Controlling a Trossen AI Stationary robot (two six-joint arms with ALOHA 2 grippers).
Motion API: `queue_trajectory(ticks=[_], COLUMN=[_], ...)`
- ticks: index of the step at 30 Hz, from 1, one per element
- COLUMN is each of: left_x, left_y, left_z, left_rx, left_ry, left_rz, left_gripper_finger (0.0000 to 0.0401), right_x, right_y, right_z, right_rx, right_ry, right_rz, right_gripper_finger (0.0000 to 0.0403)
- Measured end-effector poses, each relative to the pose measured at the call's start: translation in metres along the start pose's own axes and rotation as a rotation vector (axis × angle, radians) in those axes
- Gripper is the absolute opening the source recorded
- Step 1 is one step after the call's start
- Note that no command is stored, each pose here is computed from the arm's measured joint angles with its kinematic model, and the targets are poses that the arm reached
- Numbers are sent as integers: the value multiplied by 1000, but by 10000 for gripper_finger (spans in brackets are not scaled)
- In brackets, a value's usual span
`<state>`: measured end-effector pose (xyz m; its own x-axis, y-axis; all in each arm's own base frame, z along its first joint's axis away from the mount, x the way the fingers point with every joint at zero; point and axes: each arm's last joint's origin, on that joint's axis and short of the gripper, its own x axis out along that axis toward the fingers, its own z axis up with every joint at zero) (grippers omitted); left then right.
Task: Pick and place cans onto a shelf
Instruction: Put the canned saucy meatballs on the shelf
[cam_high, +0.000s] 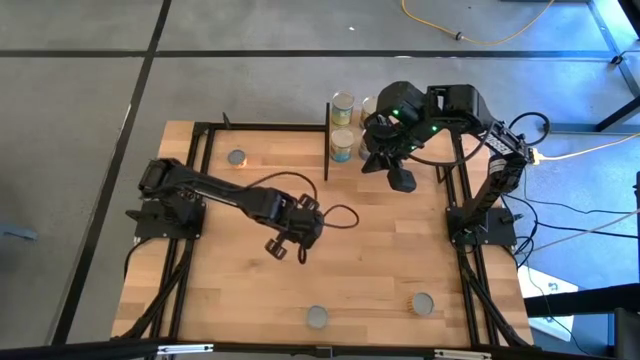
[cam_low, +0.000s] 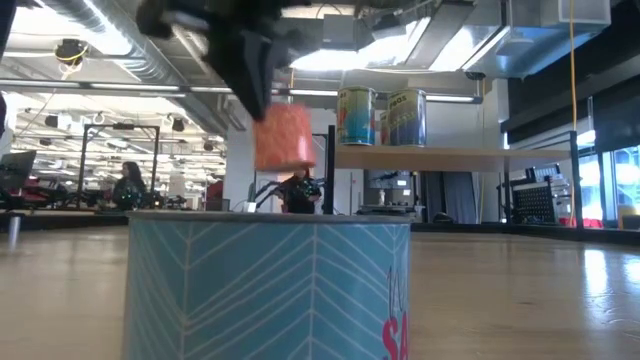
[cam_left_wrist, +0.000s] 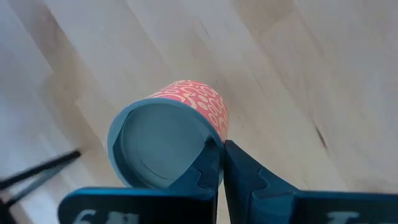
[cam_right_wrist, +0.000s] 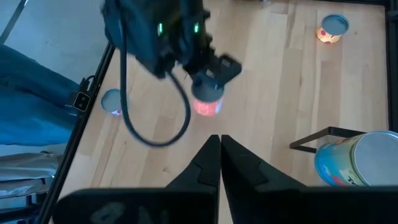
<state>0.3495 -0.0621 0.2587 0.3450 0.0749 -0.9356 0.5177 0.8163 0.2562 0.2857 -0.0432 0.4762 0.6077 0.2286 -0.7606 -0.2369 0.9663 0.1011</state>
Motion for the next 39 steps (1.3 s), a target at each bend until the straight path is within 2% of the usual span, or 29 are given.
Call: queue_trajectory(ticks=[6, 12, 16, 20, 30, 34, 39], left_x=[38, 59, 61, 65, 67, 61, 49], left_y=[-5, -11, -13, -14, -16, -14, -8], left_z=[7, 12, 16, 15, 18, 23, 33], left_rx=[9, -14, -66, -181, -283, -347, -353], left_ry=[68, 66, 44, 56, 57, 47, -2], left_rz=[-35, -94, -120, -163, -151, -146, -134], left_gripper_finger=[0, 0, 5, 15, 19, 20, 21], right_x=[0, 0, 0, 0, 0, 0, 0], right_y=[0, 0, 0, 0, 0, 0, 0], right_z=[0, 0, 0, 0, 0, 0, 0], right_rx=[-1, -1, -1, -1, -1, -1, -1], right_ry=[-1, -2, -3, -3, -3, -3, -3], right_rz=[0, 0, 0, 0, 0, 0, 0], right_gripper_finger=[16, 16, 16, 16, 16, 16, 16])
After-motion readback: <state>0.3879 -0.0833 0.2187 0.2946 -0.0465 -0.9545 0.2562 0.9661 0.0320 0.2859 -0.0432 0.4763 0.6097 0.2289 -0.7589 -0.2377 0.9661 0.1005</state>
